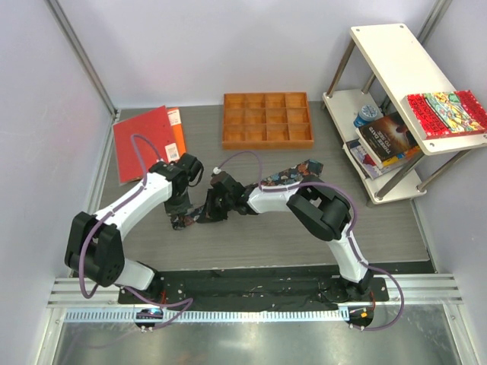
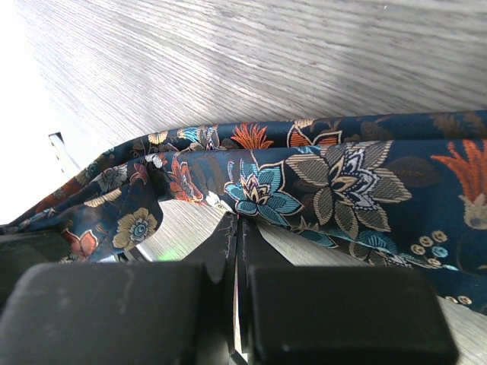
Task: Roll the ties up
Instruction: Roll the tie at the center of the board.
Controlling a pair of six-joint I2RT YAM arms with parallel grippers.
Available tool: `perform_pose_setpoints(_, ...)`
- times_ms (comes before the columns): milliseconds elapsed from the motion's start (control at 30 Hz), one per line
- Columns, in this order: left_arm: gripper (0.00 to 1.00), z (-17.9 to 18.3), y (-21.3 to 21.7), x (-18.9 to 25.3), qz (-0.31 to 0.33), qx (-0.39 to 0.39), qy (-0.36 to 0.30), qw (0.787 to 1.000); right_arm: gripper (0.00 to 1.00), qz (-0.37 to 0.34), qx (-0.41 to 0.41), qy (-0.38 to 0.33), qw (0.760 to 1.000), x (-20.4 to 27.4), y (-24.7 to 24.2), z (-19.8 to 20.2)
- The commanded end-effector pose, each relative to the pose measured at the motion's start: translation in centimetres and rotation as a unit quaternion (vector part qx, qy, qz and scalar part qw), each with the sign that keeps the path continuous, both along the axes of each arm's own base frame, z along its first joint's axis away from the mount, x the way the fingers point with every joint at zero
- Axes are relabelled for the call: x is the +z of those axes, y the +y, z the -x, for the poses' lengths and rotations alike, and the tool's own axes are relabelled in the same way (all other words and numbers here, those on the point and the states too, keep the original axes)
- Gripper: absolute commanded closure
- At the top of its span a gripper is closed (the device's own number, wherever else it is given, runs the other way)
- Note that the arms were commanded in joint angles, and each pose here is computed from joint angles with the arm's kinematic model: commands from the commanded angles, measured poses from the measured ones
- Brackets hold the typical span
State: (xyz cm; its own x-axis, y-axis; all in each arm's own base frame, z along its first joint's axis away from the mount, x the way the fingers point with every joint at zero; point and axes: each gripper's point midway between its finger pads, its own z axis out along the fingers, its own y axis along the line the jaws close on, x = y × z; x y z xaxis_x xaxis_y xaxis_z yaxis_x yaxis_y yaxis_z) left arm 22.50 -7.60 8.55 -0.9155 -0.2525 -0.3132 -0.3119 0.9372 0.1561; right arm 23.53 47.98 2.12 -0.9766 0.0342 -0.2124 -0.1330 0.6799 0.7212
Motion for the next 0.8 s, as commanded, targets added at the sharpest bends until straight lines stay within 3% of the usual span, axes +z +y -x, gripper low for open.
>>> perform_pose_setpoints(0, 1.00, 0.2, 1.3, 0.2, -0.040, -0.009, 0.006, 0.999, 0.99, -0.004, 0.000, -0.016, 1.000, 1.9, -0.4, -0.1)
perform_pose_setpoints(567, 0.99, -3.4, -2.3, -2.7, -0.011, -0.013, 0.049, 0.999, 0.98, -0.002, -0.016, -0.035, 0.999, 5.5, -6.8, 2.4)
perform_pose_setpoints(767, 0.81, -4.2, -4.0, -3.2, 0.016, -0.012, 0.053, 0.998, 0.98, 0.002, -0.016, -0.043, 0.999, 5.8, -7.7, 2.8)
